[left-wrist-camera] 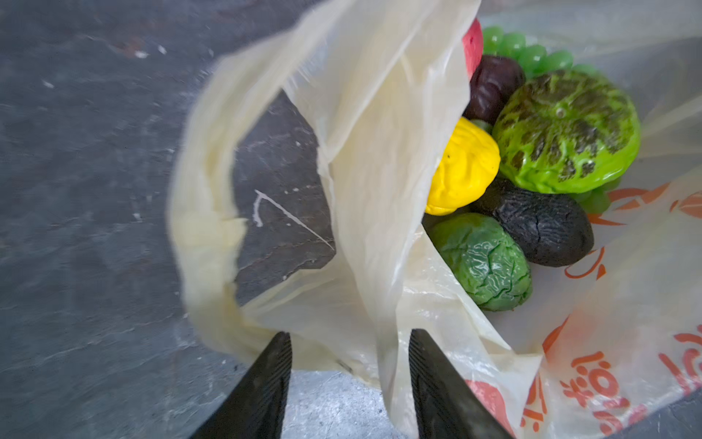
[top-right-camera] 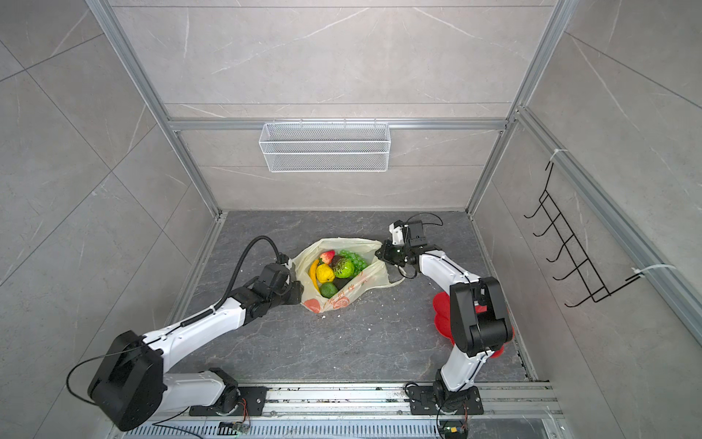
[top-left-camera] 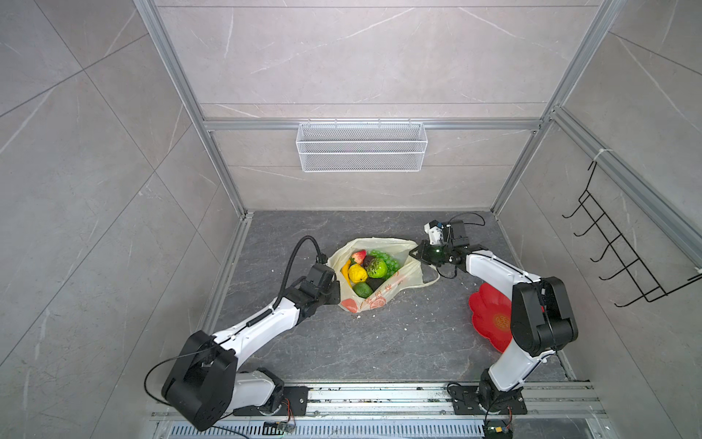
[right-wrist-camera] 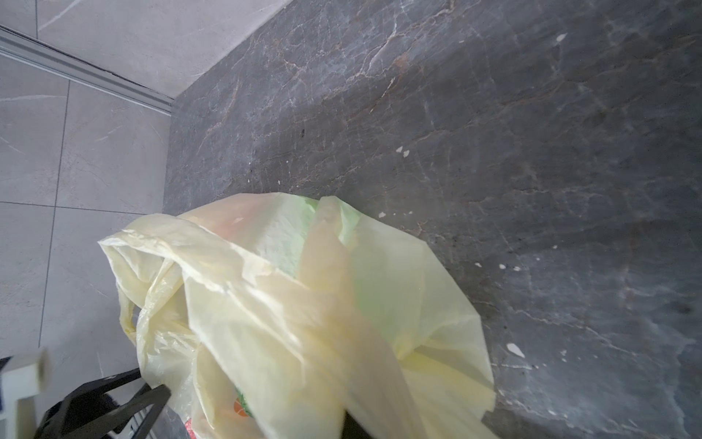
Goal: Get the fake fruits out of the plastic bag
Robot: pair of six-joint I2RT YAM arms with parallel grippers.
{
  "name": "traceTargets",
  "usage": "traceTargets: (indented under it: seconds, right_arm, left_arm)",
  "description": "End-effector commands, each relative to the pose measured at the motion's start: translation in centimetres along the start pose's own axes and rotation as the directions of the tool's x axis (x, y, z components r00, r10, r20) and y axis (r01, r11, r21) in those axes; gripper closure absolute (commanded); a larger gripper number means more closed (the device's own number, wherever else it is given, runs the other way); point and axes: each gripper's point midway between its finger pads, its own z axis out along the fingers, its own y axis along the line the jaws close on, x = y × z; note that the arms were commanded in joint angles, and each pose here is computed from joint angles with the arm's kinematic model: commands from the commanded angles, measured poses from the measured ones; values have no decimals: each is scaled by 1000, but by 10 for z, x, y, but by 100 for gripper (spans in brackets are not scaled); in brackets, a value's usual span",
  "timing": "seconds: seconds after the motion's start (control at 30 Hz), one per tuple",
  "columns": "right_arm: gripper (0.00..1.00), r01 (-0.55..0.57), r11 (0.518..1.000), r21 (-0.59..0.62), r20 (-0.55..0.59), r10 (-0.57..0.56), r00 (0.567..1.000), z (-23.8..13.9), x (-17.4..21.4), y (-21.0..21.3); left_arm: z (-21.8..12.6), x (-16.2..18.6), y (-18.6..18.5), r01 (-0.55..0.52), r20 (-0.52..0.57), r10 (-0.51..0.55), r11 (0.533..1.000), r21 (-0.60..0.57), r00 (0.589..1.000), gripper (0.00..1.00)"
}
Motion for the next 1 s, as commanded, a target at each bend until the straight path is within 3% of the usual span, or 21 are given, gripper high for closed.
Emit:
traceTargets:
  seconds: [0.0, 0.13, 0.23, 0.43, 0.53, 0.7, 0.87, 0.97]
  right_arm:
    - [100, 7, 1000, 27, 5, -7, 1000, -2, -5, 1]
    - [100, 14, 999, 30, 5, -14, 1000, -4, -4, 3]
    - [100, 21, 999, 29, 3, -21, 1000, -5, -2, 4]
    - [100, 24, 999, 28, 3, -24, 1000, -7, 0, 6]
    - [100, 24, 999, 29, 3, -24, 1000, -8, 1, 6]
    - [100, 26, 999, 28, -6, -26, 1000, -7, 5, 5]
    - [100, 36, 998, 44, -9, -36, 999, -5, 6, 0]
    - [100, 45, 997, 70, -3, -45, 999, -5, 4, -5]
  left_arm:
    - [-30, -23, -6, -58, 93, 65, 996, -69, 994, 43]
    - [-46, -47, -35, -142, 176, 150, 988, -61, 973, 37]
    - [-34, -70, -51, -254, 177, 269, 962, -102, 947, 28]
    - [28, -110, -54, -488, -8, 519, 800, -350, 855, 18]
    - [54, -118, -47, -517, -70, 532, 773, -368, 844, 16]
    - [79, -128, -29, -499, -131, 488, 778, -382, 863, 16]
    - [105, -120, -10, -430, -172, 395, 852, -298, 902, 49]
    - [116, -114, 3, -334, -175, 303, 924, -188, 937, 75]
